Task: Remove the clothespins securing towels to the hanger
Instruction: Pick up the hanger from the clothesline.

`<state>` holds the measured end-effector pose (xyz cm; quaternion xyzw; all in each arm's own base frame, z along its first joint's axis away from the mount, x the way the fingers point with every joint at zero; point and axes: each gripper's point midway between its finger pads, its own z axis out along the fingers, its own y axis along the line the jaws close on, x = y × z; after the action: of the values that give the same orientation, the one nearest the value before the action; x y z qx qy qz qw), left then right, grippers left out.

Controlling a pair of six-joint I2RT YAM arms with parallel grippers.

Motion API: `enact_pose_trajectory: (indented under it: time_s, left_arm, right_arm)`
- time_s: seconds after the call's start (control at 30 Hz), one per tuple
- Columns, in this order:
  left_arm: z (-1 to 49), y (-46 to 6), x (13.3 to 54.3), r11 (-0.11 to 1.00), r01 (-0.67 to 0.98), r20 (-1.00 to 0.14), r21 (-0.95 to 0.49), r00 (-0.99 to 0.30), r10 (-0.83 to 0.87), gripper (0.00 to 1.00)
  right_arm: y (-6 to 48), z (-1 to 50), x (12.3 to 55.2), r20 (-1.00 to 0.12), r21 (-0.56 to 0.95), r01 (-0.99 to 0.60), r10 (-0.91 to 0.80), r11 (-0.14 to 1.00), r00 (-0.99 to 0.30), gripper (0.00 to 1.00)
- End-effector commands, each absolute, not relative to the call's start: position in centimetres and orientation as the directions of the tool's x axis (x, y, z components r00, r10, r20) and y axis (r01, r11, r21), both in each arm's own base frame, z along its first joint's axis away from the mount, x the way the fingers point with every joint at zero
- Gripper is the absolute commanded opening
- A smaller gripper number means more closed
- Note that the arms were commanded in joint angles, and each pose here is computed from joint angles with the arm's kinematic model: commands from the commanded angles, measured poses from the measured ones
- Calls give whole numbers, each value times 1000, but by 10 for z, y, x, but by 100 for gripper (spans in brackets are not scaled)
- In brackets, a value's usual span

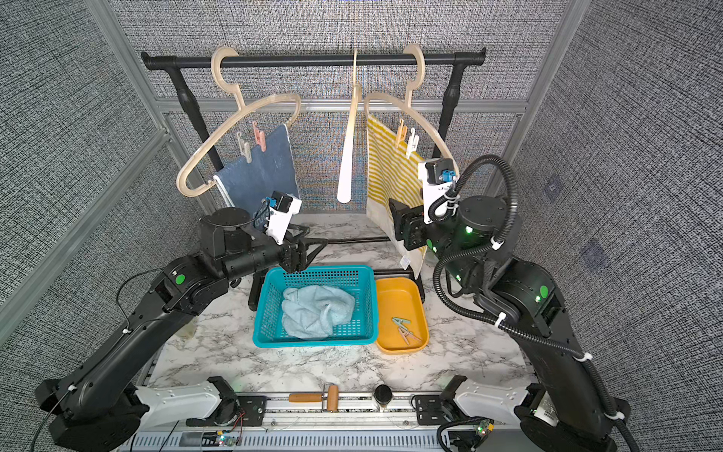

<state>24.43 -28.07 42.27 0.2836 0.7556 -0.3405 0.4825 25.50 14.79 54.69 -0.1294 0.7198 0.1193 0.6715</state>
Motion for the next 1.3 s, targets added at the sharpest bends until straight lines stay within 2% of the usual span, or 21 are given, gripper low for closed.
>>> enact_pose_trajectory:
  time_s: [0.0,0.2,0.6,0.83,1.0,1.27]
  left_arm:
    - [421,-290,222,515,774,-872,-368,-480,97,66]
    - [411,-295,196,426,758,-794,-494,-593,135,66]
    - [400,-296,193,426,725,-754,-541,-642,135,66]
    - [391,-294,202,470,720,-764,-511,-631,136,66]
    - [377,-283,220,581,685,-780,-440,-612,131,64]
    - [377,-283,225,572,723,-829,-387,-544,127,63]
  right_arm:
    - [129,556,255,-998,19,-285,1,958,-64,68]
    - [116,567,270,-998,8,-233,-8,972,-66,68]
    - [100,573,305,-998,13,-196,0,981,-67,68]
    - [89,574,314,-998,12,-177,2,984,-60,68]
    - [84,570,323,-996,27,-200,10,979,-85,68]
    - [85,561,340,-993,17,-233,-10,972,-117,68]
